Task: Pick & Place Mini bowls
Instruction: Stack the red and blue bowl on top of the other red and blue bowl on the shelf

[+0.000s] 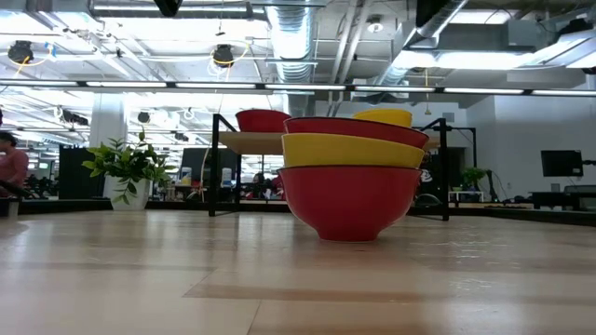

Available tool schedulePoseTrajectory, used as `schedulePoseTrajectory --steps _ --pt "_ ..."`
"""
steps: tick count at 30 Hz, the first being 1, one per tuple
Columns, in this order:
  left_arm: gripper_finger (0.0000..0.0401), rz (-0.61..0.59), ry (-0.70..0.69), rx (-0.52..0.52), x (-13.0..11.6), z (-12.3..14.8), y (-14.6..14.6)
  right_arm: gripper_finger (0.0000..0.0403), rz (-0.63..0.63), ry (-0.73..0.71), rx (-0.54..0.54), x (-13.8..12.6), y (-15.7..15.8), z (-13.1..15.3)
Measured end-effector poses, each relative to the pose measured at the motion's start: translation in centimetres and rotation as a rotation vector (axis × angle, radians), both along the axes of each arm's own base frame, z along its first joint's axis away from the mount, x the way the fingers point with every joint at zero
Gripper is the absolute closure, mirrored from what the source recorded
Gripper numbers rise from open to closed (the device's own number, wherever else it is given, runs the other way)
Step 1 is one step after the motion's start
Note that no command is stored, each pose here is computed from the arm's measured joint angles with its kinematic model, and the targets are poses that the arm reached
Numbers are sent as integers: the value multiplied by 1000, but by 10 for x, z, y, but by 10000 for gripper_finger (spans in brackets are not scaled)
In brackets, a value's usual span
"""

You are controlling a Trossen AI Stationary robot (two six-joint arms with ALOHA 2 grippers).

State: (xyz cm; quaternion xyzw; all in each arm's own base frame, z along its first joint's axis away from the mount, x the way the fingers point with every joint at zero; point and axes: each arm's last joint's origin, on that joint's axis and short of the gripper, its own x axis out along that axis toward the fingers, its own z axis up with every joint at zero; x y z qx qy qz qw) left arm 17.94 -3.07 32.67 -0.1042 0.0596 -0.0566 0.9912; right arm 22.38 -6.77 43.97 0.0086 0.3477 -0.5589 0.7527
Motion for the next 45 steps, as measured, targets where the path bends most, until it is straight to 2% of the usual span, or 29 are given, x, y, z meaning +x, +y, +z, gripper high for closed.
schedulePoseTrajectory --steps 4,10,15,19,30,37,40,45 --pt "256 0 0 0 0 0 0 403 109 -86 59 -6 26 7" --pt "256 -65 2 -7 0 0 -2 403 375 -91 166 0 75 5" --pt "256 -108 7 -10 0 -1 -5 403 591 -75 218 10 123 -9" --pt "256 -135 28 -32 3 -4 -11 403 729 -120 251 17 159 -23" --pt "256 -225 135 -56 19 -22 -36 403 1119 -419 403 41 241 -41" --pt "256 -316 111 -63 23 -24 -58 403 1413 -611 459 66 277 -47" --pt "256 -359 71 -73 22 -21 -68 403 1465 -631 487 76 284 -56" --pt "256 -411 36 -83 18 -18 -78 403 1478 -631 502 90 287 -70"
